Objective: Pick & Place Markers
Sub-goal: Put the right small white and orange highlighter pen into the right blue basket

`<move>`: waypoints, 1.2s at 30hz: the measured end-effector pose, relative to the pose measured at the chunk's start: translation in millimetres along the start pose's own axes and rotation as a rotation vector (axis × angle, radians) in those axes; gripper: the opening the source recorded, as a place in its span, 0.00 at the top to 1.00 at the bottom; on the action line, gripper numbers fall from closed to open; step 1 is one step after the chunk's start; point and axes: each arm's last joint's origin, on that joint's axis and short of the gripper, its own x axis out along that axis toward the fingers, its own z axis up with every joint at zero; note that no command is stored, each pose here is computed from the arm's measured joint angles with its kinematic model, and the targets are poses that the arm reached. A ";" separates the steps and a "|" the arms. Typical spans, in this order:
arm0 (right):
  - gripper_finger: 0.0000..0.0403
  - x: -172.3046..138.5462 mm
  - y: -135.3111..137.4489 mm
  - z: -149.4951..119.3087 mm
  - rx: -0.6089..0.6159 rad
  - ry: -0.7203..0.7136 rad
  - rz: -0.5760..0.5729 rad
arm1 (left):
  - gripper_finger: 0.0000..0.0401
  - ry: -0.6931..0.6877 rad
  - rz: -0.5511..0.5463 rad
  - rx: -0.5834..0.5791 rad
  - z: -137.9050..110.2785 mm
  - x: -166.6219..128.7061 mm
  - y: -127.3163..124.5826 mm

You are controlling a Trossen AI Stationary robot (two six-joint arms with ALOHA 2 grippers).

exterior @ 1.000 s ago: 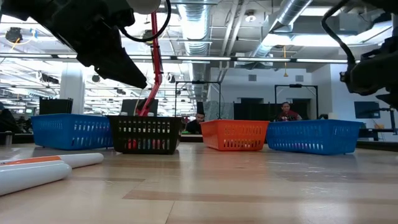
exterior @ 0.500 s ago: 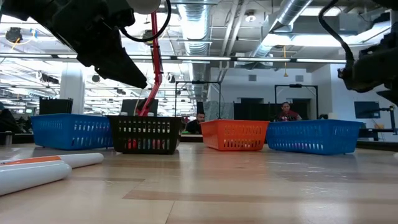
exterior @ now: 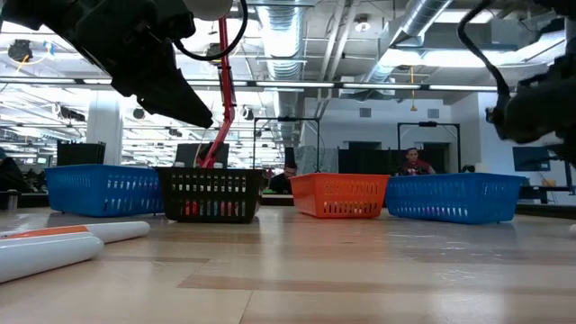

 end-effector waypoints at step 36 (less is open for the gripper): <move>0.84 -52.8 -34.9 130.2 -0.288 -0.349 -0.044 | 0.66 -0.004 -0.001 -0.001 0.3 0.0 -0.1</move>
